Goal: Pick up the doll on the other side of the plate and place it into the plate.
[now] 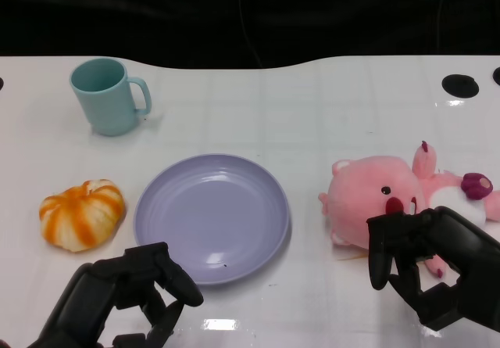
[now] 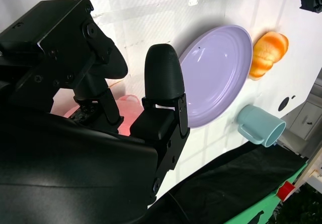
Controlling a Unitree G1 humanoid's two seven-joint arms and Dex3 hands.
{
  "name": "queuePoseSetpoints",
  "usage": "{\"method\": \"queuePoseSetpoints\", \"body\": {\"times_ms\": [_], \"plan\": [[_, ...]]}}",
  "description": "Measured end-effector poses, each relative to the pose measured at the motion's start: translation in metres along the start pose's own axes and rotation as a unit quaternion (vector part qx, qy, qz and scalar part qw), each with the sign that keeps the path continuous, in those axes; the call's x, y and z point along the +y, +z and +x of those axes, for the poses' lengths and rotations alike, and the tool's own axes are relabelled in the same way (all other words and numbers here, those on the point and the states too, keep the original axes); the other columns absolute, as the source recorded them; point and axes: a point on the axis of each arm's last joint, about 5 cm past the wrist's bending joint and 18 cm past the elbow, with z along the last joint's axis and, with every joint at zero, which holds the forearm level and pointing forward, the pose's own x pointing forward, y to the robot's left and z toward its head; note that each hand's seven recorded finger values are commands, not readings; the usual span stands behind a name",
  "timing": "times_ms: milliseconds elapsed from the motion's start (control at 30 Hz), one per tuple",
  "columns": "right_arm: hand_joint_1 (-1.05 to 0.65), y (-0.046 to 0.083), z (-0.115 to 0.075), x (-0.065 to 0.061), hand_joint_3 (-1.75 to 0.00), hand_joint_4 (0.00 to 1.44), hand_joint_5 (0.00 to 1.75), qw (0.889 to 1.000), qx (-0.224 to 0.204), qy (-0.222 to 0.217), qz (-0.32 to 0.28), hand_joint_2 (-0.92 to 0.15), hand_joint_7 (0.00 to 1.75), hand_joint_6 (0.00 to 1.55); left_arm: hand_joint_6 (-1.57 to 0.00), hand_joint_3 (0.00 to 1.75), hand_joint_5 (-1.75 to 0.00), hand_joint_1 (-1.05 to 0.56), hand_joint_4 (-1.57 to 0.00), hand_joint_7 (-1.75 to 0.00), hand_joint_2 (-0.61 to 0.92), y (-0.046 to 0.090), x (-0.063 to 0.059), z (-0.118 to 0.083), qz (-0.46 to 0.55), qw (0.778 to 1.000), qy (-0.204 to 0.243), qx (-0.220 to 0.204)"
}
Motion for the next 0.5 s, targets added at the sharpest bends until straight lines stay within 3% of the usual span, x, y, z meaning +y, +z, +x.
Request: {"method": "queuePoseSetpoints", "body": {"times_ms": [500], "plan": [[0.09, 0.0019, 0.0000, -0.0001, -1.39, 0.83, 1.75, 1.000, -0.014, 0.000, -0.007, -0.37, 1.48, 0.78, -0.83, 1.07, -1.51, -0.07, -0.78, -1.12, 0.54, 0.0001, 0.0014, -0.0005, 0.002, 1.000, 0.002, -0.003]]}}
